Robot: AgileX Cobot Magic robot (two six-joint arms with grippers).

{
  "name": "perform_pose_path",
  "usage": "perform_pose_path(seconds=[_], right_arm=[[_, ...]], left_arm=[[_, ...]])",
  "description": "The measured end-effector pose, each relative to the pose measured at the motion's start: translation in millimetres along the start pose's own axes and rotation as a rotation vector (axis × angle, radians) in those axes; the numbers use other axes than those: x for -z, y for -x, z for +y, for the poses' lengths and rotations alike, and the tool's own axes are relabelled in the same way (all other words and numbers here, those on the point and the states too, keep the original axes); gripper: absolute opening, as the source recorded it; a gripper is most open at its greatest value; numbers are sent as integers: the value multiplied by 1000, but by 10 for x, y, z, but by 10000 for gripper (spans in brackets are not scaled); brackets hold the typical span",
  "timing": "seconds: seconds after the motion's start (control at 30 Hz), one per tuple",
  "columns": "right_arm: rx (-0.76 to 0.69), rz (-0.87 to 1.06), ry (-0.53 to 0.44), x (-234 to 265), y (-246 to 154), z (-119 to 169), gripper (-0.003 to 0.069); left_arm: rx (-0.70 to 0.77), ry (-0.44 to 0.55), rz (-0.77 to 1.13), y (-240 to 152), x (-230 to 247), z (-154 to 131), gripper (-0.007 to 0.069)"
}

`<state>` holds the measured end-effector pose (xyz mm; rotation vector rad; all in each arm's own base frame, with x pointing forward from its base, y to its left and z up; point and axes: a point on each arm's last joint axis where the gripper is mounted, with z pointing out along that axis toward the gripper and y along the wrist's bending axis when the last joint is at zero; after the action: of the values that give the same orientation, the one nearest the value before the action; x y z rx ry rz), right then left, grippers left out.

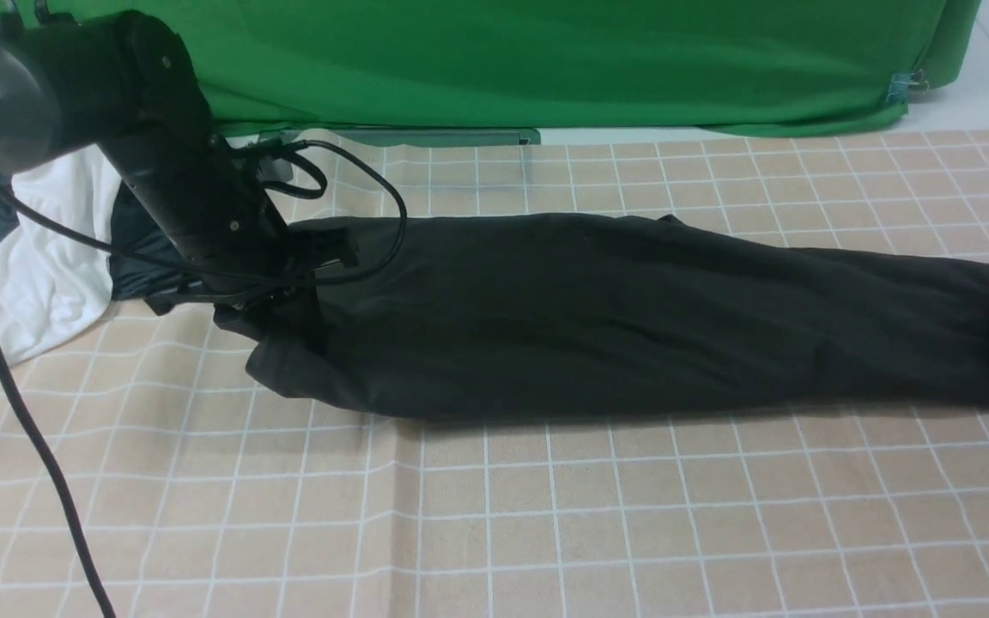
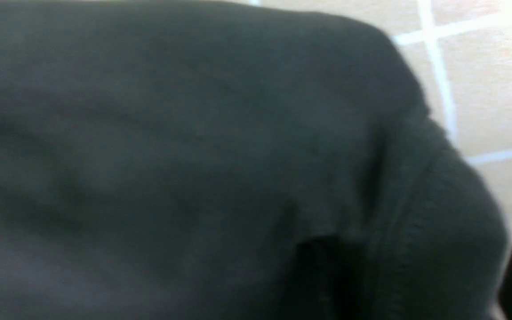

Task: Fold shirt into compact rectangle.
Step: 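Pull the folded dark garment lengthwise by its ends to straighten it flat on the table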

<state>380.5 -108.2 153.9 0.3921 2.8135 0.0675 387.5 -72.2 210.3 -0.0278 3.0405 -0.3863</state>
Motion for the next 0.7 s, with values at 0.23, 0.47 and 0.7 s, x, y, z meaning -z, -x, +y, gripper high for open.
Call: perform_pose_path(seconds=[0.23, 0.47, 0.7], right_arm=[[21, -1, 37, -4, 10, 66, 99], [24, 59, 57, 158, -43, 105, 100], [0, 95, 62, 616, -370, 153, 100]], left_arm=[[-1, 3, -9, 9, -3, 3, 113], [-30, 57, 66, -95, 91, 37, 113], [-30, 97, -2, -199, 423, 14, 113]])
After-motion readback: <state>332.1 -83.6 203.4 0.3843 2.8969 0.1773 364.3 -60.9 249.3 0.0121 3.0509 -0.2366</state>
